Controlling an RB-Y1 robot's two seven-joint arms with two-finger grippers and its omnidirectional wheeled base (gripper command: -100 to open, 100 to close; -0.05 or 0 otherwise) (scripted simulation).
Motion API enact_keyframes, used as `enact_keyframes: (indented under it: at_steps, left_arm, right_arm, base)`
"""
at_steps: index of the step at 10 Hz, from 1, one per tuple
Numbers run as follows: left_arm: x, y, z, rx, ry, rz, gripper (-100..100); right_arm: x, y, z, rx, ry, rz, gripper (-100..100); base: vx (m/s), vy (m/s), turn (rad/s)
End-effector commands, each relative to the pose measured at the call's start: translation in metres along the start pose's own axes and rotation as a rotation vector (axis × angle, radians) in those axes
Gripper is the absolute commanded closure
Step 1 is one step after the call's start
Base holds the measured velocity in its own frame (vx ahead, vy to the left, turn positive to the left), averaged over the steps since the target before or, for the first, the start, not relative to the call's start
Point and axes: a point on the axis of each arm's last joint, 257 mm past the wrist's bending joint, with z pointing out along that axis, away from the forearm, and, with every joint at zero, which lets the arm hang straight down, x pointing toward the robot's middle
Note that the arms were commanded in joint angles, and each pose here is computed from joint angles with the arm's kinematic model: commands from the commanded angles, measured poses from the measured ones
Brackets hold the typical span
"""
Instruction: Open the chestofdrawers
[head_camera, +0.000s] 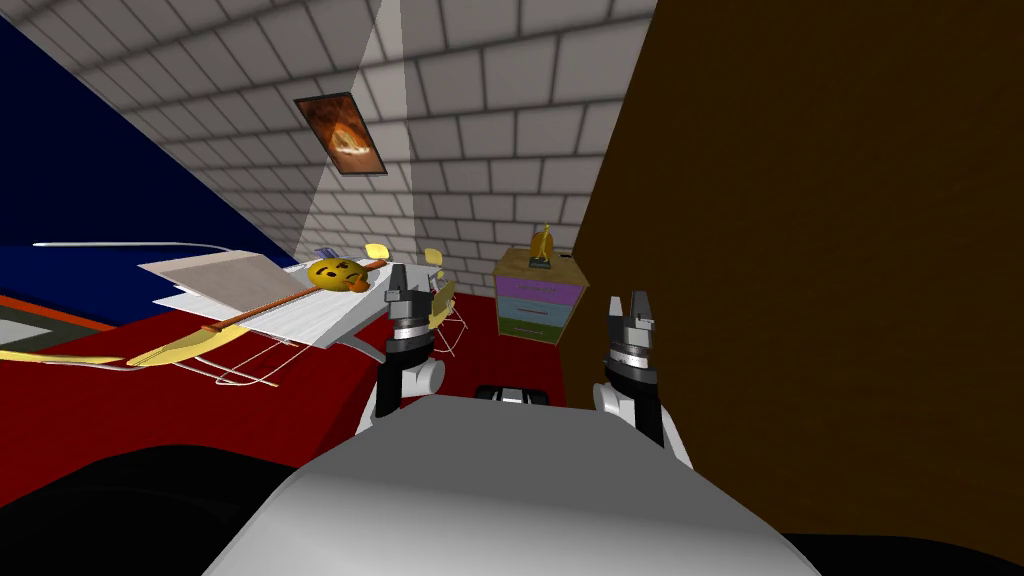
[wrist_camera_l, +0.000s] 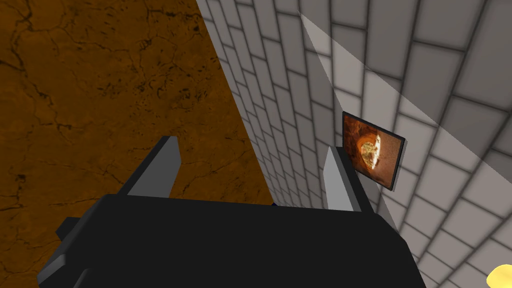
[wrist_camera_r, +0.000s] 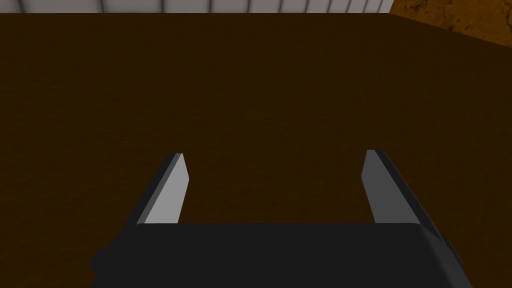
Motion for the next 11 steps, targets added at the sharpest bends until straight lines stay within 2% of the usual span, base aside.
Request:
enact_keyframes:
  at_steps: [1, 2, 5, 8, 11]
  left_arm:
    - [0.000, 0.000, 0.000, 0.000, 0.000, 0.000, 0]
    - [0.000, 0.000, 0.000, 0.000, 0.000, 0.000, 0]
    - [0.000, 0.000, 0.000, -0.001, 0.000, 0.000, 0]
    - [0.000, 0.000, 0.000, -0.001, 0.000, 0.000, 0]
    - [0.000, 0.000, 0.000, -0.001, 0.000, 0.000, 0]
  right_arm:
    - [0.000, 0.000, 0.000, 0.000, 0.000, 0.000, 0]
    - [0.004, -0.004, -0.001, -0.001, 0.031, -0.037, -100]
    - [0.012, -0.019, -0.006, -0.006, 0.098, -0.158, -100]
    - [0.014, -0.027, -0.008, -0.009, 0.119, -0.230, -100]
    - [0.017, -0.044, -0.014, -0.016, 0.159, -0.352, -100]
  base:
    - [0.000, 0.000, 0.000]
    - [0.023, 0.003, 0.007]
    - [0.056, 0.007, 0.010]
    - [0.054, 0.021, 0.005]
    - [0.056, 0.013, 0.005]
